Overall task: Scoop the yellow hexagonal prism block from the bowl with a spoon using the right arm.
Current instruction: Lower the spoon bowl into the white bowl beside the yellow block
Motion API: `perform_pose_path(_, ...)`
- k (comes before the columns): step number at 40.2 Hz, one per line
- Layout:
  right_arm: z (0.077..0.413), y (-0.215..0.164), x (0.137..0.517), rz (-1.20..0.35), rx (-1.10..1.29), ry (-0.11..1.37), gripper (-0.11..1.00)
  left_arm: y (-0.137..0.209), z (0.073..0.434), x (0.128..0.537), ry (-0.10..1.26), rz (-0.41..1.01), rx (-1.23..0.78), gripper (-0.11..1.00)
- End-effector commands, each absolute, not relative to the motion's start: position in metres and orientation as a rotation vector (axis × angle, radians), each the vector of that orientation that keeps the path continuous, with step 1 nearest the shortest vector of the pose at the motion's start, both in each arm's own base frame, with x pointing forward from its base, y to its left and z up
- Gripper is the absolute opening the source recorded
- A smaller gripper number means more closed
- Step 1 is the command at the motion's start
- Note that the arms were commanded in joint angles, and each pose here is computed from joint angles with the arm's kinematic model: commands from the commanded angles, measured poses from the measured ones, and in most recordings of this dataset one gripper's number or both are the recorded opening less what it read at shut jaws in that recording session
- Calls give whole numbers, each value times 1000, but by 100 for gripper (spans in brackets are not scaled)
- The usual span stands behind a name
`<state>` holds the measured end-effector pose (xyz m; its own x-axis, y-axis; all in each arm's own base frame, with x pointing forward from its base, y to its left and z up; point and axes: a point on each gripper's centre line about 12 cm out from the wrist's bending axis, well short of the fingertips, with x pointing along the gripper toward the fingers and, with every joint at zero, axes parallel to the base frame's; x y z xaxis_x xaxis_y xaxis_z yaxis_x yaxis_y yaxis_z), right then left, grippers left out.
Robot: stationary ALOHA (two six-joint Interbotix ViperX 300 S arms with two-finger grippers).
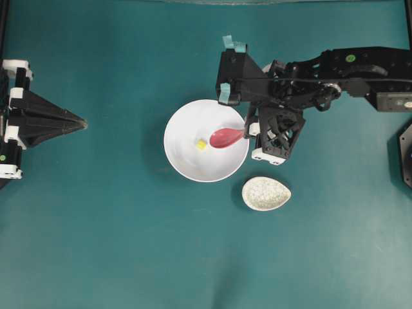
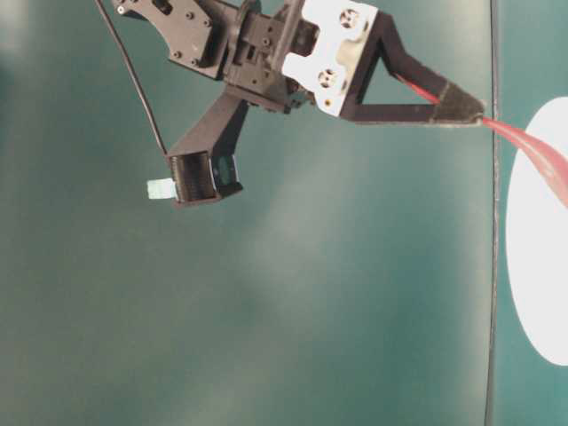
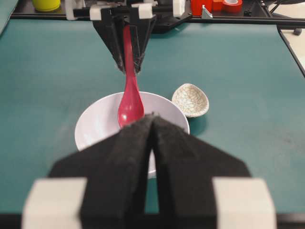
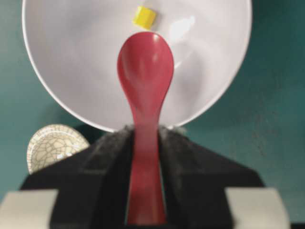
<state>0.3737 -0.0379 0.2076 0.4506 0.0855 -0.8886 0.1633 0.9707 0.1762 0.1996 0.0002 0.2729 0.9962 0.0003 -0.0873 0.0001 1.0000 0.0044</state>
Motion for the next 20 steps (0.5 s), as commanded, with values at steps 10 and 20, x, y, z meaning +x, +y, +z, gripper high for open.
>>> perform_pose_path(10, 202, -34, 386, -40, 239, 1088, 24, 0, 276, 202, 81, -1, 9, 0)
perform_pose_path(20, 198, -32, 391, -39, 233, 1073, 24, 0, 276, 202, 81, 1, 7, 0)
